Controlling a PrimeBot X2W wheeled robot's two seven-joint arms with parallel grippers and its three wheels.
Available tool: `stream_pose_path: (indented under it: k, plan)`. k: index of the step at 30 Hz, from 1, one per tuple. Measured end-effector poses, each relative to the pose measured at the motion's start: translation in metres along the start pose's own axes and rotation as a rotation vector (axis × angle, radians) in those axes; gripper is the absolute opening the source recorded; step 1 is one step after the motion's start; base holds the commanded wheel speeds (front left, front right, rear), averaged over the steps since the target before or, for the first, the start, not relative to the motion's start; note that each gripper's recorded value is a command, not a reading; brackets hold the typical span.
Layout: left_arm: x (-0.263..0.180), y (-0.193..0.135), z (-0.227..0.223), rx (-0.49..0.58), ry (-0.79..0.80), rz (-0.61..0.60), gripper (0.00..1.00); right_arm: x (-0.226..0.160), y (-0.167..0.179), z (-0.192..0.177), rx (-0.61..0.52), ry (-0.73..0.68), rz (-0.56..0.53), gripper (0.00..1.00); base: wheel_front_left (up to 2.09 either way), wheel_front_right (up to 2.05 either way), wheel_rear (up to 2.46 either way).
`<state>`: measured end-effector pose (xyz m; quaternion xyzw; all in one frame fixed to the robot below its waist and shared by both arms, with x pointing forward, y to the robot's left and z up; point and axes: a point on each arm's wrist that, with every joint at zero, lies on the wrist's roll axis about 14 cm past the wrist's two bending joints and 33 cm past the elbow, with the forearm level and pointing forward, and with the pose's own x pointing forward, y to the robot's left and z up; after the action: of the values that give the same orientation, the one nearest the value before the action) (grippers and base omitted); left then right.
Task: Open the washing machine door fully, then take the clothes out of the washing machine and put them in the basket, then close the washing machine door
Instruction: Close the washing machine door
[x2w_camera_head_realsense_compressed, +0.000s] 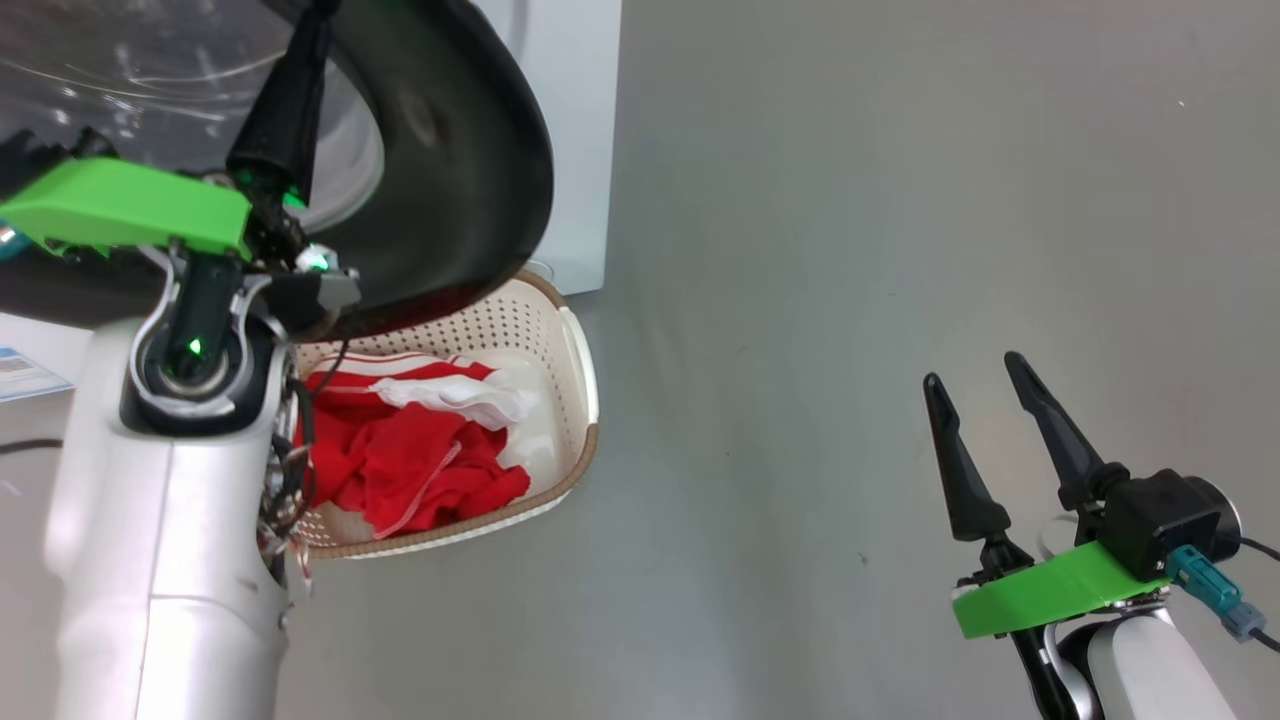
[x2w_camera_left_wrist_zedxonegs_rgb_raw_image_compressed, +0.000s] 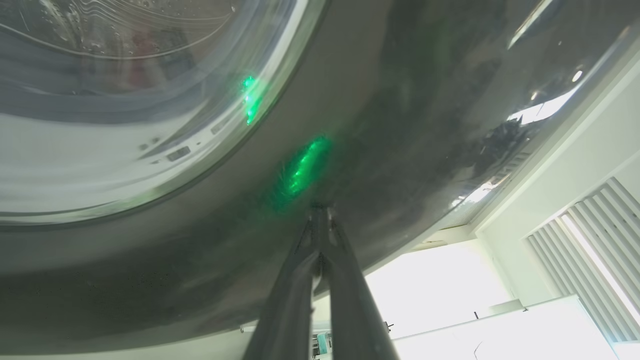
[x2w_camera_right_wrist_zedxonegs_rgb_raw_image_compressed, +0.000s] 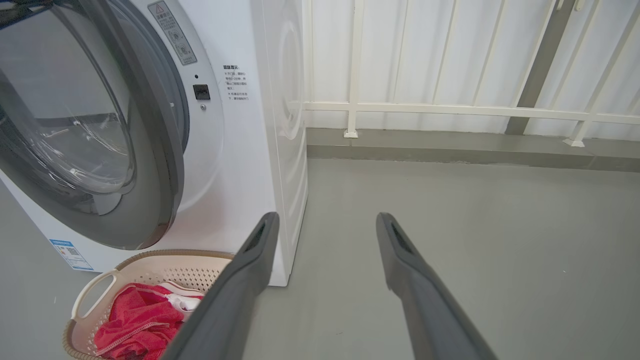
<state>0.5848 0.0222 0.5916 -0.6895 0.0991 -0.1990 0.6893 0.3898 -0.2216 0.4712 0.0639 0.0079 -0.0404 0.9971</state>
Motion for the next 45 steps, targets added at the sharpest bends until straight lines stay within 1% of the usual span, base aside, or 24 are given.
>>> stream_pose_path:
  k: [10, 18, 22, 23, 24, 25, 30, 34, 41, 43, 45]
  plan:
    - [0.016, -0.001, -0.006, 0.007, 0.011, -0.029, 0.0, -0.002, -0.011, 0.001, -0.009, 0.0, -0.031, 1.0, 0.0, 0.0, 0.0]
    - [0.014, -0.006, -0.007, 0.012, 0.018, -0.042, 0.0, -0.003, -0.011, 0.005, -0.007, -0.012, -0.031, 1.0, 0.0, 0.0, 0.0]
    - [0.007, -0.013, 0.0, 0.017, -0.007, -0.061, 0.0, -0.002, -0.008, 0.008, -0.003, -0.021, -0.022, 1.0, 0.0, 0.0, 0.0]
    - [0.004, -0.012, 0.003, 0.014, -0.016, -0.061, 0.34, -0.002, -0.007, 0.009, -0.002, -0.023, -0.019, 1.0, 0.0, 0.0, 0.0]
    - [0.0, -0.01, 0.005, 0.012, -0.023, -0.055, 0.8, -0.001, -0.006, 0.009, 0.0, -0.025, -0.016, 1.0, 0.0, 0.0, 0.0]
    - [-0.005, -0.007, 0.007, 0.014, -0.028, -0.048, 1.0, 0.0, -0.004, 0.009, 0.001, -0.026, -0.012, 1.0, 0.0, 0.0, 0.0]
    - [-0.031, 0.006, 0.018, 0.026, -0.049, -0.01, 1.0, 0.004, 0.006, 0.01, 0.012, -0.032, 0.018, 1.0, 0.0, 0.0, 0.0]
    - [-0.055, 0.008, 0.025, 0.033, -0.054, -0.006, 1.0, 0.008, 0.017, 0.01, 0.02, -0.035, 0.05, 1.0, 0.0, 0.0, 0.0]
    - [-0.104, 0.019, 0.044, 0.059, -0.117, 0.031, 1.0, 0.016, 0.034, 0.011, 0.031, -0.044, 0.098, 1.0, 0.0, 0.0, 0.0]
    - [-0.121, 0.024, 0.051, 0.104, -0.16, 0.056, 1.0, 0.017, 0.037, 0.013, 0.034, -0.048, 0.106, 1.0, 0.0, 0.0, 0.0]
    - [-0.137, 0.029, 0.058, 0.214, -0.199, 0.092, 1.0, 0.017, 0.038, 0.014, 0.032, -0.051, 0.107, 1.0, 0.0, 0.0, 0.0]
